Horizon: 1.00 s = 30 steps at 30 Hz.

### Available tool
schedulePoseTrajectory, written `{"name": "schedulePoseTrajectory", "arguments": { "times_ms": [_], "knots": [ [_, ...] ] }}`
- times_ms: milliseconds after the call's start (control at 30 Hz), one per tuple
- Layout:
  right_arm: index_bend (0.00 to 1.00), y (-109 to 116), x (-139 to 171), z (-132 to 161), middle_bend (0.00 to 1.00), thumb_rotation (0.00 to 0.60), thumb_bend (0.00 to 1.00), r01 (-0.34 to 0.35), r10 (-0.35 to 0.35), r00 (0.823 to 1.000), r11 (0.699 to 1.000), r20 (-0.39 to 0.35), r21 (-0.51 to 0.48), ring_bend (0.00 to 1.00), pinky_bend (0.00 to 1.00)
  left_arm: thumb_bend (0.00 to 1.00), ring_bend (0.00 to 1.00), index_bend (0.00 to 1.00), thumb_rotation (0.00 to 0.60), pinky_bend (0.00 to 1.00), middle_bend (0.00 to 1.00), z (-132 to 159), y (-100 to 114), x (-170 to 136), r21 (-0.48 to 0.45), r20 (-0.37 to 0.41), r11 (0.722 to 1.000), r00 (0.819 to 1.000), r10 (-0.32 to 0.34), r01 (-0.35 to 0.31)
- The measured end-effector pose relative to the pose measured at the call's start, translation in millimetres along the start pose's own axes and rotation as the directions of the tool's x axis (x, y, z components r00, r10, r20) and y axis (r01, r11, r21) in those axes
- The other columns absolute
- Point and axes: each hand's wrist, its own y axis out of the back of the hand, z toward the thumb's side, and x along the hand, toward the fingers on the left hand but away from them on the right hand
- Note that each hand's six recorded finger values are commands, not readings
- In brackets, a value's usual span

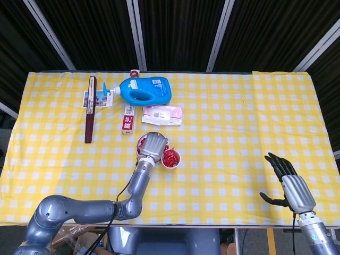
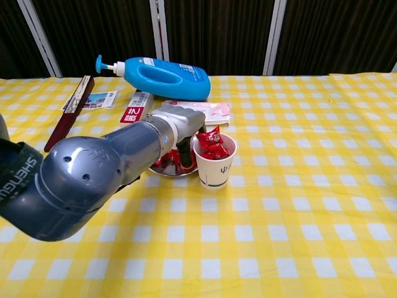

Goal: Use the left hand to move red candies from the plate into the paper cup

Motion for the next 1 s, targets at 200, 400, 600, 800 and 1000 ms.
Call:
{"name": "schedulePoseTrajectory", "arguments": {
  "times_ms": [200,400,600,800,1000],
  "knots": [
    [0.0,0.8,0.2,-0.2,0.0,0.6,0.28,0.003,-0.003,1.0,1.0,0.0,-0.003,0.0,0.0,0.41,1.0,0.54,0.6,1.0,0.96,-9.6,2.4,-0.8,0.004,-0.016,1.0,1.0,0.011,-0.011],
    [0.0,0.6,0.3,0.1,0.0,0.6,0.28,0.004,-0.004,1.0,1.0,-0.001,-0.002,0.0,0.0,0.41,1.0,0.55,0.6,1.0,0.96,-26.1,13.7,-3.2,-0.005,-0.038,0.999,0.999,0.034,-0.034],
    [0.0,0.3,-0.1,0.1,0.0,0.6,0.28,0.004,-0.004,1.0,1.0,0.001,-0.002,0.0,0.0,0.41,1.0,0.55,0.6,1.0,0.96,-42.9,33.4,-6.8,-0.032,-0.059,0.997,0.996,0.069,-0.071],
    [0.0,0.6,-0.1,-0.1,0.0,0.6,0.28,0.006,-0.006,1.0,1.0,0.002,-0.001,0.0,0.0,0.41,1.0,0.55,0.6,1.0,0.96,-49.8,48.9,-12.8,-0.063,-0.059,0.993,0.994,0.095,-0.098],
    [0.0,0.6,0.0,-0.2,0.0,0.6,0.28,0.007,-0.007,1.0,1.0,0.002,0.002,0.0,0.0,0.41,1.0,0.55,0.6,1.0,0.96,-42.3,60.2,-22.7,-0.1,-0.023,0.988,0.993,0.115,-0.117]
  ]
}}
